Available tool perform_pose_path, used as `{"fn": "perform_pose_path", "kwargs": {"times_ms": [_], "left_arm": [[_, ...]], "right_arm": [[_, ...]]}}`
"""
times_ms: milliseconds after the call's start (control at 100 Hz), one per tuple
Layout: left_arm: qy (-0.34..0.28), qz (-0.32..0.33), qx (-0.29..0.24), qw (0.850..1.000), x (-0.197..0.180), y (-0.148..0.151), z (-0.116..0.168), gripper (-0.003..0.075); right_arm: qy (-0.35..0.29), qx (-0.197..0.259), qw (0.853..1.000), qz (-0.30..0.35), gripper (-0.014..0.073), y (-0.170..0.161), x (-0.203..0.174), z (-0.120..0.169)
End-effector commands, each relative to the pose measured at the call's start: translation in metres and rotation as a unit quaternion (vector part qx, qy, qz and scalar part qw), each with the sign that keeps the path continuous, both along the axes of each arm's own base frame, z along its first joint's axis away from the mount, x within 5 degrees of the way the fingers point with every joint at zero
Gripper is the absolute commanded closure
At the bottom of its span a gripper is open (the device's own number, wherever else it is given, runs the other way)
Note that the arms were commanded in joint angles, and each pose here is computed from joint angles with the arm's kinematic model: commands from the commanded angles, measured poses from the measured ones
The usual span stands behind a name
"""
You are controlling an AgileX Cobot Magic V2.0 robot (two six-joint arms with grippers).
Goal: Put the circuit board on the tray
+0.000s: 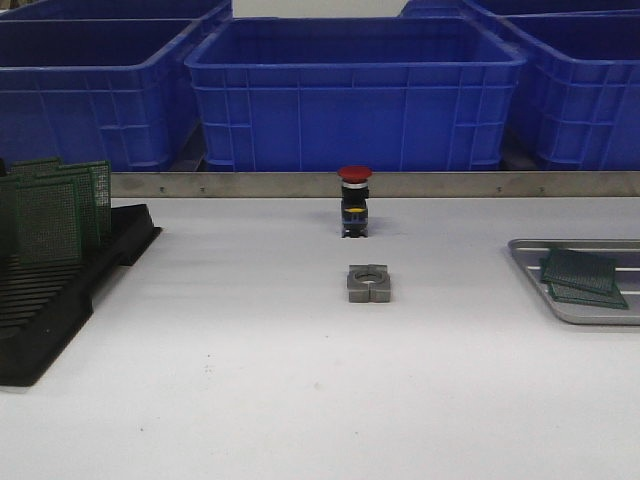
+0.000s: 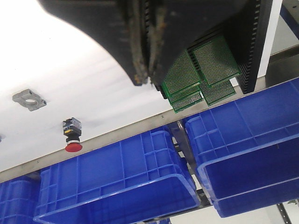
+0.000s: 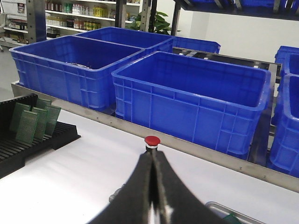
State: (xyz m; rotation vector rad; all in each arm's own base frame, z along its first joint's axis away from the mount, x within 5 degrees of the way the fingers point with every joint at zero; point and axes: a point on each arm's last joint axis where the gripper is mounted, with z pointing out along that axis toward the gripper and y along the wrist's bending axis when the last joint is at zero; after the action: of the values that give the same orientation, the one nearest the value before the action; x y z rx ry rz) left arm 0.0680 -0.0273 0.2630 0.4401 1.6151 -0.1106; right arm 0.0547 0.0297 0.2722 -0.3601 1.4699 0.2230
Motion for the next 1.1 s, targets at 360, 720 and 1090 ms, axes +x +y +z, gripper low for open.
{"fn": "perform_pose_path", "kwargs": {"times_ms": [360, 720, 1090], "left_arm": [[-0.035, 0.086, -0.124, 0.988, 0.001, 0.015, 0.001, 0.0741], [-0.028, 0.147, -0.164, 0.975, -0.013, 0.024, -0.069, 0.0741], [-0.037, 0.143, -0.173, 0.974, -0.012, 0.024, -0.067, 0.0741]], "right_arm": [[-0.013, 0.007, 1.000, -0.005, 0.0708, -0.001, -0.001, 0.009], [-0.012, 0.007, 1.000, -0.004, 0.0708, -0.001, -0.001, 0.009], [-0.006, 0.004, 1.000, 0.009, 0.0708, 0.001, -0.001, 0.008]]}}
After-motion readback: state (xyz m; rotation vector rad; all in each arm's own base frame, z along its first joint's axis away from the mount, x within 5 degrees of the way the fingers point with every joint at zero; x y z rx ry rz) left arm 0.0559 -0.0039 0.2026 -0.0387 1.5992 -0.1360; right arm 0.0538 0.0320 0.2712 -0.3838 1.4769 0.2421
